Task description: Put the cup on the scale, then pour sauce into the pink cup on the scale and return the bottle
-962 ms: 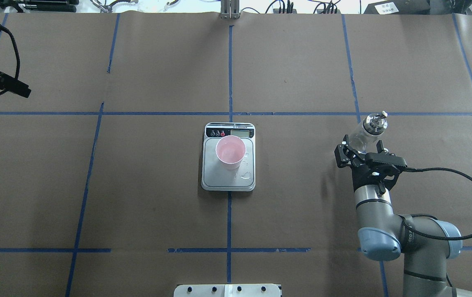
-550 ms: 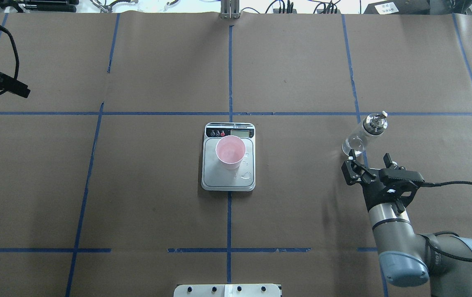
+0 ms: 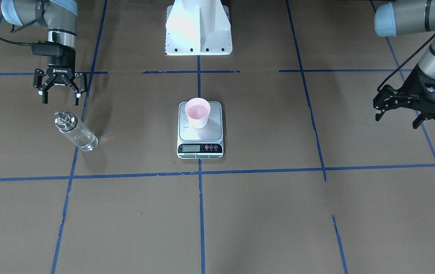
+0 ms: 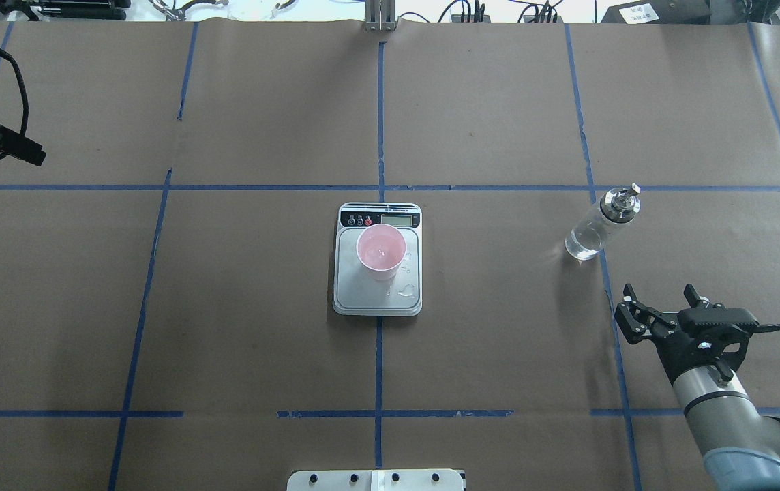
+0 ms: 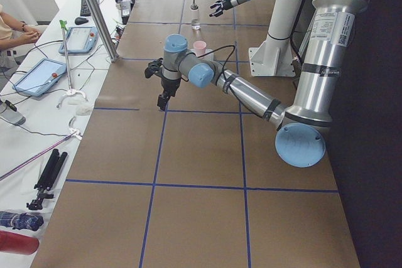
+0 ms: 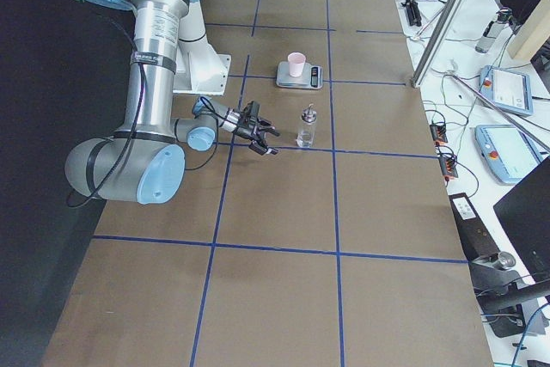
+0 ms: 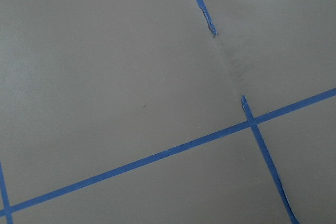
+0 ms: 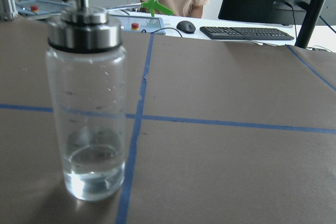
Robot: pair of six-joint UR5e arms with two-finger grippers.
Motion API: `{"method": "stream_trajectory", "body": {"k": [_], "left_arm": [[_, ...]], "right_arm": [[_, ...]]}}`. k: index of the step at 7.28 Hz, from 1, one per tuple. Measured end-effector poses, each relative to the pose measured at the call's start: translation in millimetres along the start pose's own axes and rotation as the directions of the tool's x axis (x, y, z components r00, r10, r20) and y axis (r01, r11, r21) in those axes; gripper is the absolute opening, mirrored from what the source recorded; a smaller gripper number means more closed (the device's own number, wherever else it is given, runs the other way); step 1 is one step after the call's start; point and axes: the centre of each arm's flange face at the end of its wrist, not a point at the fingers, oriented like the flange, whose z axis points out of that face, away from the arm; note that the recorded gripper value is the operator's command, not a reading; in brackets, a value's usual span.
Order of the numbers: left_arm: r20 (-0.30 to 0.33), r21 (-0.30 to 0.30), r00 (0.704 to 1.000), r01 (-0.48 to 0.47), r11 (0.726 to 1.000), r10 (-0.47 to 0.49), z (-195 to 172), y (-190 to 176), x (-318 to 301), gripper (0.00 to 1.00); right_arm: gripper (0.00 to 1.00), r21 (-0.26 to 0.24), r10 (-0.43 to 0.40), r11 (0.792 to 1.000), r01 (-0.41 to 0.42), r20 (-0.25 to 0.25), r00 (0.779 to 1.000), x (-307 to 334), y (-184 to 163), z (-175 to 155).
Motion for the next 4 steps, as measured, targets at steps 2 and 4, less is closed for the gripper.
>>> {"method": "stream_trajectory", "body": {"k": [2, 4], "left_arm": [[-0.001, 0.001, 1.0, -0.004, 1.0, 0.004, 1, -1, 0, 1.0], [-0.004, 0.01, 1.0, -0.008, 1.0, 0.008, -2, -5, 2, 1.0]], "right_arm": [[1.0, -0.068, -0.063, 0.996, 0.066, 0.056, 0.996, 50, 5, 12], [1.0, -0.179, -0.089, 0.979, 0.1, 0.064, 0.994, 95, -17, 40]]}}
